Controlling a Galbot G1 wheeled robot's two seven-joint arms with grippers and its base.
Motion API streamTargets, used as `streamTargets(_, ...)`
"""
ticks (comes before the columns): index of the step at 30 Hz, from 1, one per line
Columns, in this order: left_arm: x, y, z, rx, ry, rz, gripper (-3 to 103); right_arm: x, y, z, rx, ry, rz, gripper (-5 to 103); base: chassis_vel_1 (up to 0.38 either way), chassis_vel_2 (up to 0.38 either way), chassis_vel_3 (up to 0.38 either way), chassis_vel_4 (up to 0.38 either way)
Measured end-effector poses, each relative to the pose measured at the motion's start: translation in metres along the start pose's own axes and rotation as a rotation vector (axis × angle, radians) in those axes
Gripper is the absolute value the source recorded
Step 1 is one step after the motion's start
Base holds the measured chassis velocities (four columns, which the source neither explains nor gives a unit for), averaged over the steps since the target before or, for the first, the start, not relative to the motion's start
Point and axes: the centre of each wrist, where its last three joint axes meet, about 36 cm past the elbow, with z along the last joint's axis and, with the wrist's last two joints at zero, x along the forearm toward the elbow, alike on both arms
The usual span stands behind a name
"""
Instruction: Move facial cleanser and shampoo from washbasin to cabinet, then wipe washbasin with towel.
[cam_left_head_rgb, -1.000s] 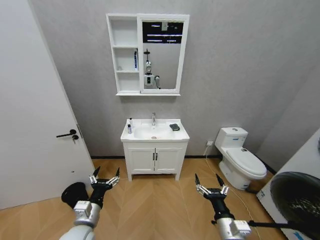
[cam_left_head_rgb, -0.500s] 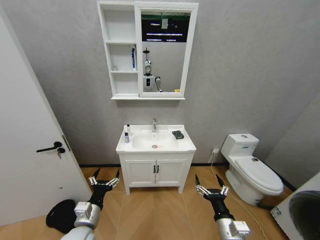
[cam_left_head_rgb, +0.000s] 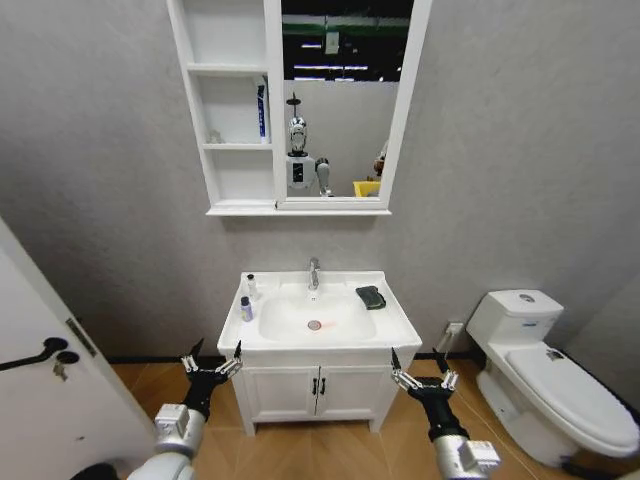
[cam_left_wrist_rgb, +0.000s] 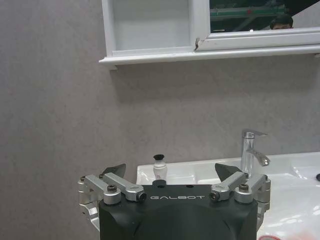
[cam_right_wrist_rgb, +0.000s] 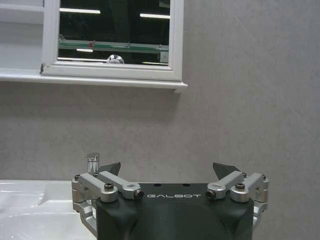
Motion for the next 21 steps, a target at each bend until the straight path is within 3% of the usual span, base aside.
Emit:
streamTargets(9,-0.007,0.001,0.011,-0.003,0.024,-0.004,98,-0.002,-0.001,0.004,0.014,-0.009,0.018,100,-0.324,0.317,0.314,-0.312)
streamTargets(14,-0.014,0.002,0.026,-0.01,0.055,-0.01,98,0.001,0.001,0.003,0.01,0.029,0.007,100,-0.122,0.137,0.007,-0.042)
streamTargets(21,-0.028,0.007,0.05,-0.013,0.099,-0.029,98,0.003,0.0,0.002,0.019,0.038,0.002,100,0.064,-0.012,-0.054,0.034)
